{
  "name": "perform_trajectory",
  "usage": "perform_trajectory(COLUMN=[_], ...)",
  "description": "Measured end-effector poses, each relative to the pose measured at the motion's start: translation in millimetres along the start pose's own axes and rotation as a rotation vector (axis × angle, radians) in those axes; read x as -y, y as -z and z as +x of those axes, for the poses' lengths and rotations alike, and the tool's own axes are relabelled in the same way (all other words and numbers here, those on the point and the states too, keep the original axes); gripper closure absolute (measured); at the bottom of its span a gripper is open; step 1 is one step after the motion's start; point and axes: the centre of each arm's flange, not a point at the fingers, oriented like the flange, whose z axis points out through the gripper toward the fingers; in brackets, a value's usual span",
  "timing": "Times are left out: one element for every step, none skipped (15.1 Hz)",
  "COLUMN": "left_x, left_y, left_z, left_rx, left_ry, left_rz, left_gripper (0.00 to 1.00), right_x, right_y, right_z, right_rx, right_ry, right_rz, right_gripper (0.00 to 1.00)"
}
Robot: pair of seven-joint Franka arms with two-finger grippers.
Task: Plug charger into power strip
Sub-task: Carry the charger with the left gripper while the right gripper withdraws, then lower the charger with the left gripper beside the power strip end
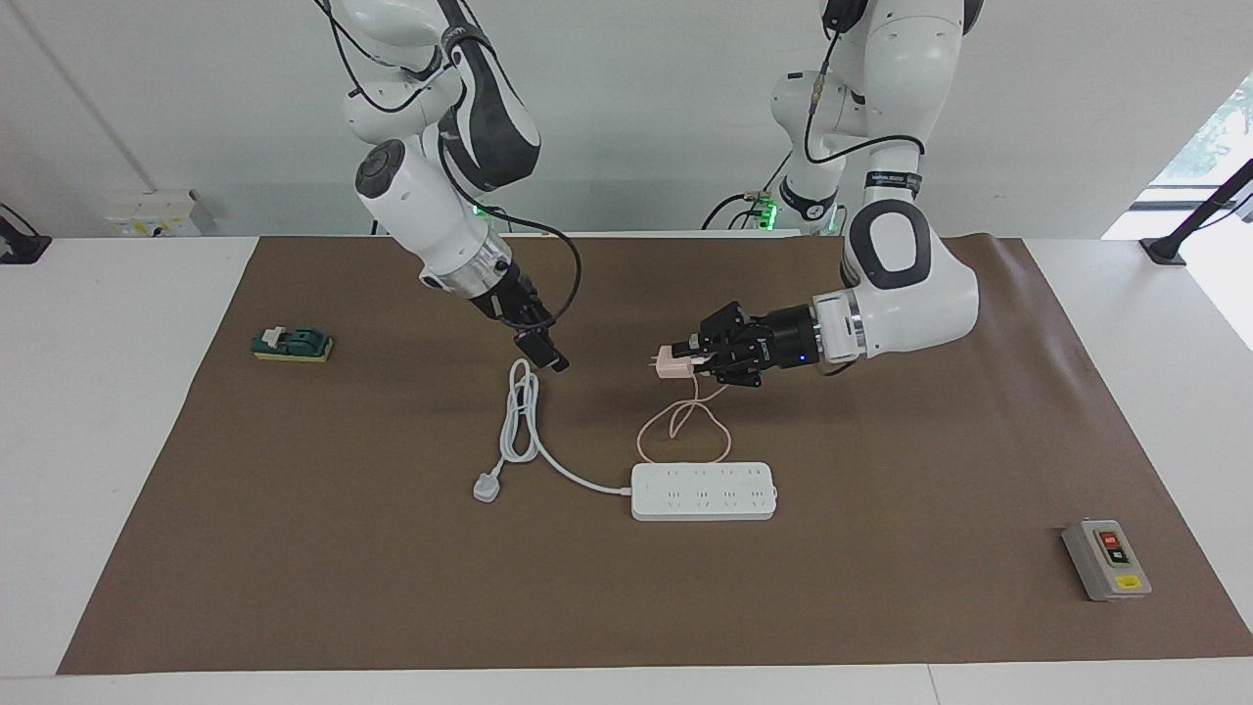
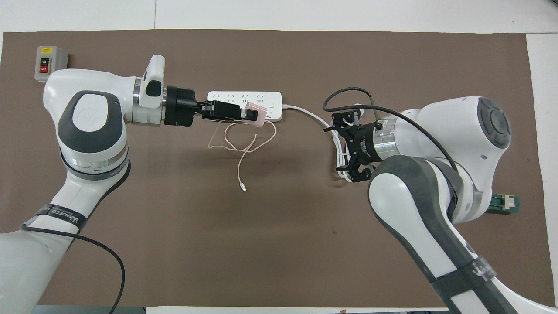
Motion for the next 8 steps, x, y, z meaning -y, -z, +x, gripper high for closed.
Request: perform_trajectory(left_x=[-11, -23, -35, -44, -51, -54, -53, -50], left_y=[10, 22, 36, 50, 65, 79, 90, 100], left_z=[3, 6, 8, 10, 12, 10, 8, 5], left_rx=[0.028, 0.057, 0.088, 0.117, 0.144, 0.171, 0.196, 0.213], left_ry=[0.005, 0.014, 0.027, 0.046, 0.076, 0.122, 0.172, 0.217], left_rz=[0.045, 0.092, 0.139, 0.185, 0.233, 0.288, 0.345, 0.394], left_gripper=[0.69, 0.69, 0.69, 0.69, 0.69, 0.69, 0.69, 0.69], right_x=[-2, -4, -7, -11, -17, -22, -27, -31], right_y=[7, 16, 25, 34, 43, 54, 65, 76], right_z=[9, 21, 36, 51, 68, 83, 95, 105], right_rx=[-0.017, -0.028, -0.038, -0.053, -0.072, -0.091, -0.106, -0.116], right_ry=[0.063, 0.125, 0.188, 0.252, 0.312, 0.369, 0.422, 0.469], right_rz=[-0.026, -0.047, -0.069, -0.097, -0.131, -0.164, -0.193, -0.216], right_gripper=[0.00, 0.00, 0.00, 0.00, 0.00, 0.00, 0.00, 0.00])
